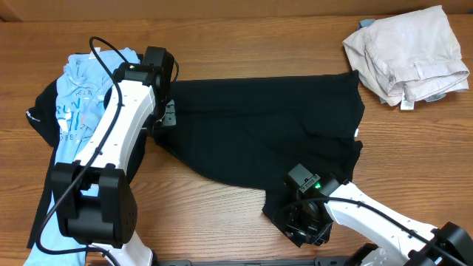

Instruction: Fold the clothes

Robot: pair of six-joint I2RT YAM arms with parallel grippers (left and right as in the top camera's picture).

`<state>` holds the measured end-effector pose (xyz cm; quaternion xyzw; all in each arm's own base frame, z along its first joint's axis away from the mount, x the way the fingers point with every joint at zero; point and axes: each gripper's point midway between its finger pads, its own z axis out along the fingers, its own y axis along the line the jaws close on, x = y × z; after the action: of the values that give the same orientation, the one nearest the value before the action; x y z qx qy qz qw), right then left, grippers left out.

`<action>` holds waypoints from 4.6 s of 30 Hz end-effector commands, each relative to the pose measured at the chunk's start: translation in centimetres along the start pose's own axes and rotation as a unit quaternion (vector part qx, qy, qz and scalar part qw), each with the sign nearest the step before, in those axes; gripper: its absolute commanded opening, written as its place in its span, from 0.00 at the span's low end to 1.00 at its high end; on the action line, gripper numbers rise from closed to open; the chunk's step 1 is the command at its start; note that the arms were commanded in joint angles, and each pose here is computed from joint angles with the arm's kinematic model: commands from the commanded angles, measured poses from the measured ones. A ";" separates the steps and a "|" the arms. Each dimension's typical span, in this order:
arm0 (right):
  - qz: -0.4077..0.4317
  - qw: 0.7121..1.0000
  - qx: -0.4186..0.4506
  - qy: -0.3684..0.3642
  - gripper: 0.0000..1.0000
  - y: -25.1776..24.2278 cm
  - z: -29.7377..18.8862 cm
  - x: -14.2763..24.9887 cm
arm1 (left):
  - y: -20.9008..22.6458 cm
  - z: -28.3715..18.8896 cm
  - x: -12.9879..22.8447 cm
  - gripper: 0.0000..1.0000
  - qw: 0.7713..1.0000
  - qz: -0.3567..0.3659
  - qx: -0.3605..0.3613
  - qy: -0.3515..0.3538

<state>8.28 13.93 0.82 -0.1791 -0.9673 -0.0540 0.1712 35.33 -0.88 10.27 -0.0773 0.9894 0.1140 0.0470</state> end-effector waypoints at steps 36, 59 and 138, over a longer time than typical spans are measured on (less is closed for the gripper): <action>0.039 0.957 -0.086 -0.274 0.04 -3.6 -18.7 -10.5 | 0.1 -0.6 -0.7 0.04 1.000 -0.003 -0.001 -0.012; -0.036 0.896 -0.171 -0.408 0.04 -1.2 -25.0 -25.3 | -0.6 -0.9 -6.1 0.04 0.992 -0.041 0.036 -0.113; -0.030 0.913 -0.136 -0.383 0.92 -1.9 -21.8 -28.0 | -4.0 13.5 -8.4 0.30 0.965 0.121 0.230 -0.014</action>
<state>38.33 -0.54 9.32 -0.1848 -0.9522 -0.1196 -0.2117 47.44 0.37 0.76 0.0561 0.9859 -0.1009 0.1215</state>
